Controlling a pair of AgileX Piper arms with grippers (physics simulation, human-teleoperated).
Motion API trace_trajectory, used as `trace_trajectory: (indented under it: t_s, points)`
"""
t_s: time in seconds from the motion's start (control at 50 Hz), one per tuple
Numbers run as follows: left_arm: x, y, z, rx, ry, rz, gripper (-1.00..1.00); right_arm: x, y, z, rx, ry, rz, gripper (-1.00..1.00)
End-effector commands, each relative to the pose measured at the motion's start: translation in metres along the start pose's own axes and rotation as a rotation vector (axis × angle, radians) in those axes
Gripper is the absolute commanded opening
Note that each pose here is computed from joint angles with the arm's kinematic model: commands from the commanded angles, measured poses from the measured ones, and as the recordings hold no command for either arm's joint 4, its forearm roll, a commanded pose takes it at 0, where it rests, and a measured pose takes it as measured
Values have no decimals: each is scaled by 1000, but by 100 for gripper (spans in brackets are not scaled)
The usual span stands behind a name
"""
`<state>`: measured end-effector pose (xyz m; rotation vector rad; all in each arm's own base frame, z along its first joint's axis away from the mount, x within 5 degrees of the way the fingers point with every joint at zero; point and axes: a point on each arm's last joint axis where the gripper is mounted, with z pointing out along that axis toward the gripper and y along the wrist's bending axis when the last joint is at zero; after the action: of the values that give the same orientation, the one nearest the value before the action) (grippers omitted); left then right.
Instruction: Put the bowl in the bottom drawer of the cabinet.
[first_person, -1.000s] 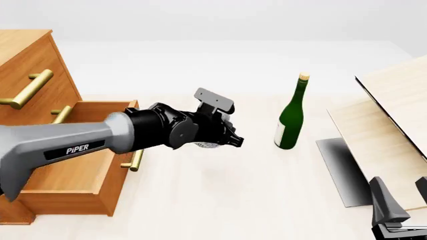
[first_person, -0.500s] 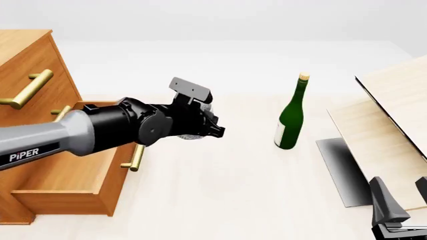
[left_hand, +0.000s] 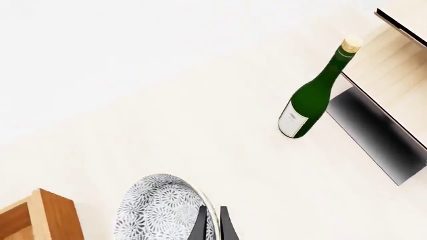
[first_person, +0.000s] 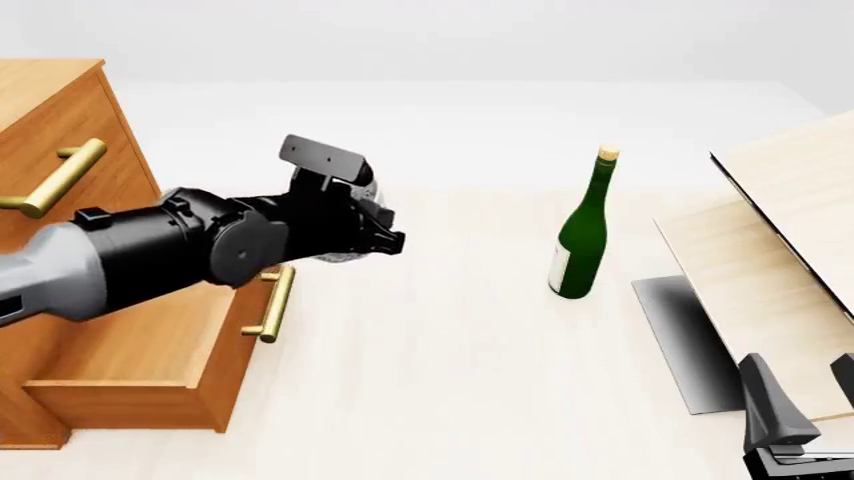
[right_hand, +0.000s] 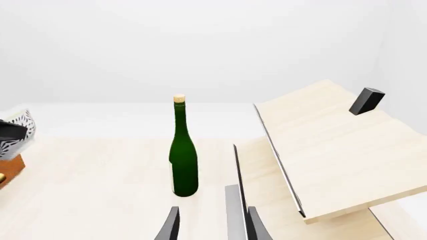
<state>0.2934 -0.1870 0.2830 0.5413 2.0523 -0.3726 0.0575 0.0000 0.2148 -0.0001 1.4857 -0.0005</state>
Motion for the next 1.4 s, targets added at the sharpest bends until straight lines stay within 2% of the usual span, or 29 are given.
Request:
trace_trajectory:
  t_s: [0.02,0.46,0.7,0.74,0.8,0.84,0.88,0.94,1.0,1.02,1.06,1.1,1.14,1.18,1.22,1.24,1.28,1.32,1.4]
  points:
    - [0,13,-12,-34,-31,0,-100,0,0,0,0,0,0,100]
    - [7,43,-34,-117,-57,-53,-100,0,0,0,0,0,0,100]
    - [11,54,-45,-150,-70,-73,-100,0,0,0,0,0,0,100]
    - [-4,56,-58,-160,-75,-78,-100,0,0,0,0,0,0,100]
    - [-4,59,-60,-171,-79,-83,-100,0,0,0,0,0,0,100]
    - [11,63,-53,-182,-81,-89,-100,0,0,0,0,0,0,100]
    - [0,65,-62,-189,-81,-93,-100,0,0,0,0,0,0,100]
    - [-1,70,-66,-207,-85,-100,-100,0,0,0,0,0,0,100]
    - [1,75,-69,-223,-89,-111,-100,0,0,0,0,0,0,100]
    - [14,76,-63,-225,-89,-112,-100,0,0,0,0,0,0,100]
    - [3,78,-71,-235,-89,-116,-100,0,0,0,0,0,0,100]
    - [9,80,-67,-239,-88,-119,-100,0,0,0,0,0,0,100]
    - [7,81,-70,-243,-87,-123,-100,0,0,0,0,0,0,100]
    - [21,86,-64,-255,-85,-131,-100,0,0,0,0,0,0,100]
    - [18,89,-67,-266,-85,-135,-100,0,0,0,0,0,0,100]
    - [9,89,-72,-268,-86,-136,-100,0,0,0,0,0,0,100]
    - [7,92,-76,-279,-88,-142,-100,0,0,0,0,0,0,100]
    - [22,94,-67,-284,-88,-147,-100,0,0,0,0,0,0,100]
    - [25,101,-68,-305,-87,-156,-100,0,0,0,0,0,0,100]
